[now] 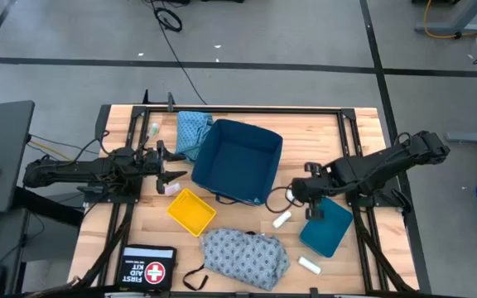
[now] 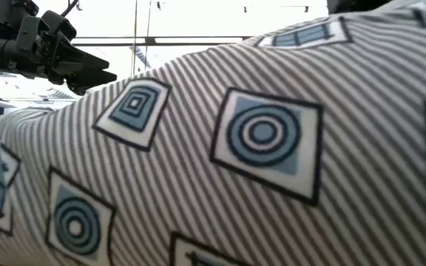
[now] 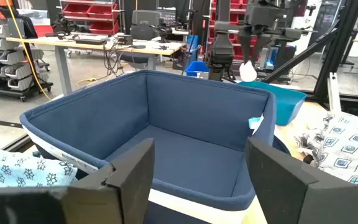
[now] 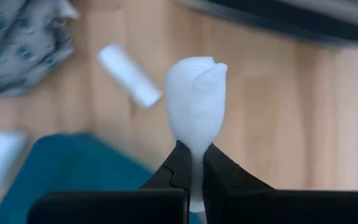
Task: Pick & place medical supplies in basket/bin
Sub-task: Put the top white bandage into the blue bin, then put the bottom white bandage into the blue bin
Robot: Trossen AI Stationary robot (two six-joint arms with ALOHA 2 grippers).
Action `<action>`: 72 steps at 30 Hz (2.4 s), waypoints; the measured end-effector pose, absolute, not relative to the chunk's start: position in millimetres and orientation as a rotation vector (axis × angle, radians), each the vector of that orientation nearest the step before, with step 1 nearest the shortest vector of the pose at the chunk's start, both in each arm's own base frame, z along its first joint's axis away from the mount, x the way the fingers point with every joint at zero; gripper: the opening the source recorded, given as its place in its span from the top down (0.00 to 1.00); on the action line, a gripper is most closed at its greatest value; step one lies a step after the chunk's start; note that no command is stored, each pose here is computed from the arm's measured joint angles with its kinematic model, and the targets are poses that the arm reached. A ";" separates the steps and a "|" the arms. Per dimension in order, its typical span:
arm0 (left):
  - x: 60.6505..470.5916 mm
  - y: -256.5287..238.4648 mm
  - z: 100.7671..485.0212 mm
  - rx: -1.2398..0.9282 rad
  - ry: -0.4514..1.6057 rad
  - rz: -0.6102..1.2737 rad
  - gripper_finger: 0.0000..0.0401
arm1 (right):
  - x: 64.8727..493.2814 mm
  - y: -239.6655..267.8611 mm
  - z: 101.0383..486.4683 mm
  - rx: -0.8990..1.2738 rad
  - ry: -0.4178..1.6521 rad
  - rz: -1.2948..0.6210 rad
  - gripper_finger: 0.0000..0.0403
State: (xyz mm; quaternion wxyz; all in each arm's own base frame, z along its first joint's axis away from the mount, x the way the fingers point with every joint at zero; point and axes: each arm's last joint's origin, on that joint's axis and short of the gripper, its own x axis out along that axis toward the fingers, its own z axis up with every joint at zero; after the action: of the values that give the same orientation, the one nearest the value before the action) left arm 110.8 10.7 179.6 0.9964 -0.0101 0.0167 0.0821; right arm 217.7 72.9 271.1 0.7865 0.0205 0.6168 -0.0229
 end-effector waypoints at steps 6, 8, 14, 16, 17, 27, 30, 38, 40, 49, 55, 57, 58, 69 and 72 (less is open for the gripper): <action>110.8 10.6 180.2 -0.006 0.029 0.164 0.41 | 199.0 97.3 269.4 0.184 1.439 -0.096 0.97; 110.8 10.7 181.0 -0.005 0.020 0.164 0.41 | 193.9 104.8 269.2 0.240 1.466 -0.113 0.97; 110.8 10.6 181.2 0.004 0.019 0.164 0.41 | 179.8 121.4 256.4 0.363 1.556 -0.159 0.97; 110.8 10.6 181.1 0.003 0.020 0.164 0.41 | 175.4 125.7 245.5 0.393 1.583 -0.164 0.97; 110.8 10.7 181.2 0.003 0.019 0.164 0.41 | 173.5 128.0 239.7 0.405 1.591 -0.160 0.97; 110.8 10.6 181.7 0.002 0.013 0.164 0.41 | 168.3 136.6 205.5 0.520 1.558 -0.178 0.89; 110.8 10.6 181.7 0.001 0.013 0.164 0.41 | 166.9 134.8 202.6 0.495 1.556 -0.192 0.75; 110.8 10.6 181.6 0.001 0.014 0.164 0.41 | 168.7 131.4 202.3 0.423 1.487 -0.231 0.45; 110.8 10.6 181.7 0.001 0.013 0.164 0.41 | 169.0 131.0 202.3 0.414 1.474 -0.240 0.43; 110.8 10.6 181.7 0.001 0.013 0.164 0.41 | 178.8 142.0 221.1 0.474 1.378 -0.190 0.47; 110.8 10.6 181.5 0.001 0.015 0.164 0.41 | 191.1 161.5 239.8 0.553 1.229 -0.093 0.49; 110.8 10.7 181.4 0.001 0.016 0.164 0.41 | 197.3 171.5 237.6 0.570 1.207 -0.058 0.49; 110.8 10.6 181.3 0.001 0.017 0.164 0.41 | 200.4 176.8 235.0 0.573 1.209 -0.047 0.49; 110.8 10.7 181.3 0.001 0.018 0.164 0.41 | 233.6 237.9 214.9 0.475 1.386 -0.021 0.49; 110.8 10.7 181.2 0.001 0.018 0.164 0.41 | 237.2 249.7 207.2 0.441 1.431 -0.029 0.49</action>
State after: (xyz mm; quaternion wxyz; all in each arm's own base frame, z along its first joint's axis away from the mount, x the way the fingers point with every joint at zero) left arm 110.8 10.7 181.2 0.9966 0.0006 0.0089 0.0819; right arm 237.2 249.7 207.2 0.7324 0.2003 0.6506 -0.0134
